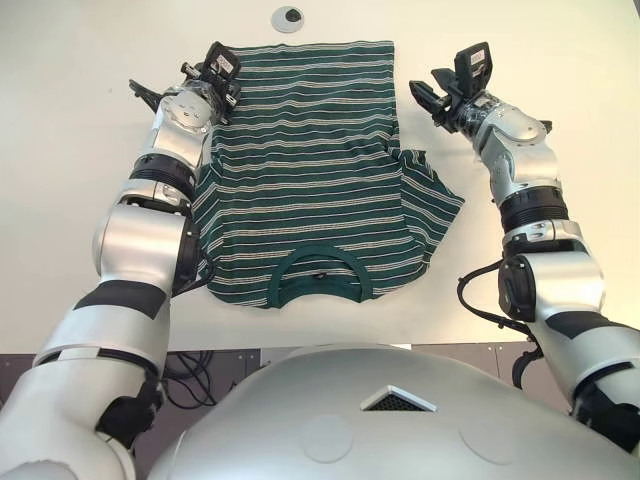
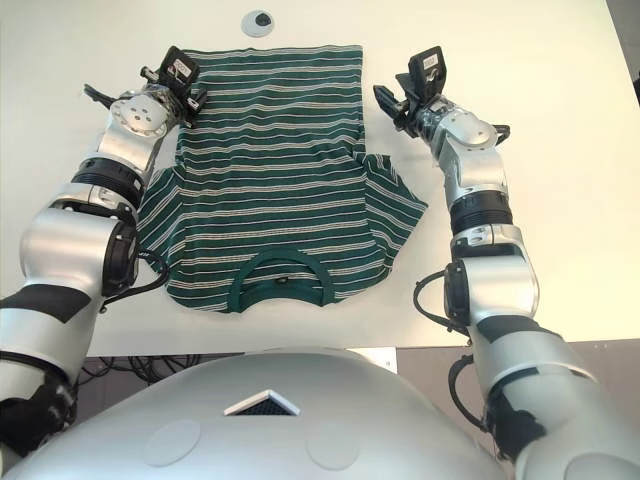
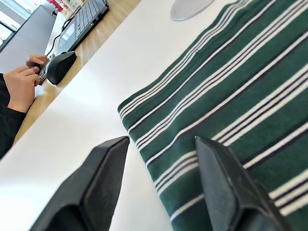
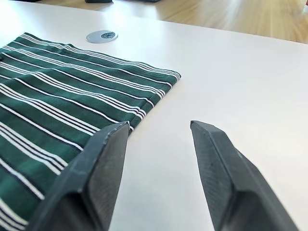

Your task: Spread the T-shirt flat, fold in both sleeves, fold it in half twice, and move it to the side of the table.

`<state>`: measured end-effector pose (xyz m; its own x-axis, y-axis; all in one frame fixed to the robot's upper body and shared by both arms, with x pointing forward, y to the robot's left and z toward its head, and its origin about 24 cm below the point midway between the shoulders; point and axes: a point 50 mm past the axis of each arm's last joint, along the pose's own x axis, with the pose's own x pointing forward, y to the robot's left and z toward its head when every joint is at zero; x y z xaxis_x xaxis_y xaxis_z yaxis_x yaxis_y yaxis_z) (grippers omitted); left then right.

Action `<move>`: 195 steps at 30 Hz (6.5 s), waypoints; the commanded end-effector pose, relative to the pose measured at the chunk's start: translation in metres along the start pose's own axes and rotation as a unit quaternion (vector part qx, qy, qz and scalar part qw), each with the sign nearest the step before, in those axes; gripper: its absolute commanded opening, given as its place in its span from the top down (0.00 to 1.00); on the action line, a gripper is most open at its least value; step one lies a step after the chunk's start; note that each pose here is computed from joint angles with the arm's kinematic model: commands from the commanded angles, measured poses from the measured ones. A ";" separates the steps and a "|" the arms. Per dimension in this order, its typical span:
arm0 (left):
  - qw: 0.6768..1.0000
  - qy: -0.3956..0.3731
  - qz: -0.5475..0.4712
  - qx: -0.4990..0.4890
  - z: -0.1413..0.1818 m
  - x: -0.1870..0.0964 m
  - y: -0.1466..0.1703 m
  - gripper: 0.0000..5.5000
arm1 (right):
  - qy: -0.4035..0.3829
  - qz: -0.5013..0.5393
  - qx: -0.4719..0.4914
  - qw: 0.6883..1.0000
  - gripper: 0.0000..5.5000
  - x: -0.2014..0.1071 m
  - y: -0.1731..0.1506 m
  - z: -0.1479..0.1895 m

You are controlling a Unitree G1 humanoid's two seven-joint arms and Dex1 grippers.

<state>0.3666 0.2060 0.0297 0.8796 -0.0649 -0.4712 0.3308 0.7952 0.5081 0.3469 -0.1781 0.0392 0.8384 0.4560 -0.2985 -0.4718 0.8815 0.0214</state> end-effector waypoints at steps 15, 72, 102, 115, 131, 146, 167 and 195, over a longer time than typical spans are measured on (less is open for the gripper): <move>0.915 -0.238 0.130 -0.299 0.008 -0.113 0.061 0.55 | -0.042 -0.116 0.148 0.981 0.58 -0.156 0.040 -0.010; 0.924 -0.217 0.104 -0.297 0.015 -0.122 0.052 0.55 | 0.058 0.073 0.093 0.991 0.99 -0.130 0.131 -0.026; 0.925 -0.198 0.096 -0.309 0.008 -0.122 0.042 0.55 | 0.075 0.025 -0.010 0.997 0.59 -0.136 0.074 -0.012; 0.928 -0.189 0.093 -0.306 0.003 -0.126 0.041 0.55 | 0.067 0.060 0.138 0.986 0.59 -0.170 0.085 -0.027; 0.929 -0.190 0.083 -0.305 0.007 -0.123 0.041 0.55 | 0.124 0.087 0.190 0.970 0.85 -0.177 0.103 -0.051; 0.929 -0.190 0.083 -0.306 0.008 -0.122 0.040 0.55 | 0.094 0.069 0.233 0.965 0.79 -0.178 0.091 -0.045; 0.929 -0.195 0.085 -0.303 0.010 -0.122 0.042 0.55 | 0.168 0.073 0.173 0.968 0.85 -0.185 0.097 -0.074; 0.933 -0.184 0.078 -0.299 0.009 -0.122 0.043 0.55 | 0.073 0.171 -0.094 0.978 0.99 -0.196 0.124 -0.051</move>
<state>0.2754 0.2430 0.1129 0.9957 -0.0294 -0.0879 0.0294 0.9996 -0.0015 0.1082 -0.1707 0.0512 0.5861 0.6597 -0.4704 -0.7637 0.6437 -0.0487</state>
